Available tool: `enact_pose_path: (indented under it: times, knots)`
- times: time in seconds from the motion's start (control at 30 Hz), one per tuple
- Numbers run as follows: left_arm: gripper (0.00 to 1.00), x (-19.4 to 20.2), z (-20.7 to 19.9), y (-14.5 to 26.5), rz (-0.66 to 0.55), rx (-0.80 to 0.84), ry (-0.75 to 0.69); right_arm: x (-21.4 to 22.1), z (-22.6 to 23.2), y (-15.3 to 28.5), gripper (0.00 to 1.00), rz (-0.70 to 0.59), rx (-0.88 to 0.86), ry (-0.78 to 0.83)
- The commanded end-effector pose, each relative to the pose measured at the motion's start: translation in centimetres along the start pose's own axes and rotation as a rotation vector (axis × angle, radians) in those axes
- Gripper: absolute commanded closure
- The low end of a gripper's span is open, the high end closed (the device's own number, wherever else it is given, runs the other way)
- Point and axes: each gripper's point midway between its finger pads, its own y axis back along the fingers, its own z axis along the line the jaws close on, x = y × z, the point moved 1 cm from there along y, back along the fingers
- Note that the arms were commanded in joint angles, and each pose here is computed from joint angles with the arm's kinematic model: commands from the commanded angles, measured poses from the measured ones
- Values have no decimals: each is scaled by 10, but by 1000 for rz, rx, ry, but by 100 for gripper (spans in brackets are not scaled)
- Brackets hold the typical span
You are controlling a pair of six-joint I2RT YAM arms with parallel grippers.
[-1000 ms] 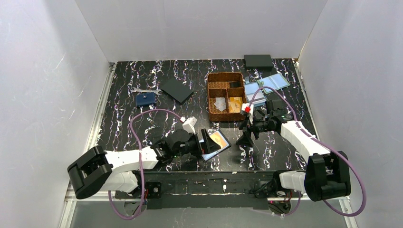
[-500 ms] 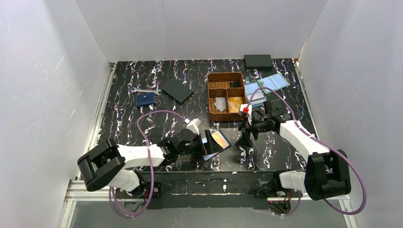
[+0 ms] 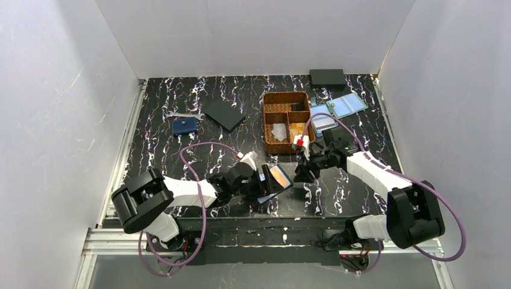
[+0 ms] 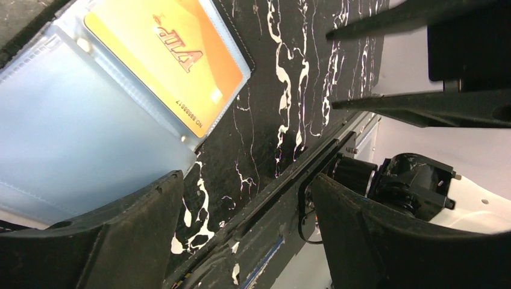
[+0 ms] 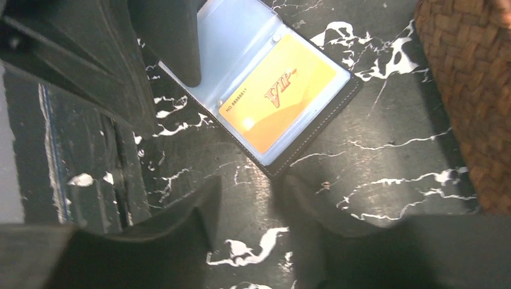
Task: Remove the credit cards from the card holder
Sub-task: Remove the credit card from the card holder.
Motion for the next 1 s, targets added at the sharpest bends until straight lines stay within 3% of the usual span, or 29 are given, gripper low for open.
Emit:
enact_pose_path:
  times: [0.0,0.1,0.2,0.57,0.97]
  knots:
    - [25,-15,-2,-3,-75,-14,16,-16,-14,-11,58,-11,53,5]
    - [25,-24,5,-4,-128,-46,16,-20,-17,-18,70,-9,58,-40]
    - [27,-27,4,-6,-142,-50,11,-24,-20,-23,74,-19,51,-106]
    - [38,-44,6,-6,-229,-74,48,-31,-19,-40,72,-104,14,-367]
    - [39,-49,14,-11,-264,-106,111,-28,-29,-50,66,-141,64,-598]
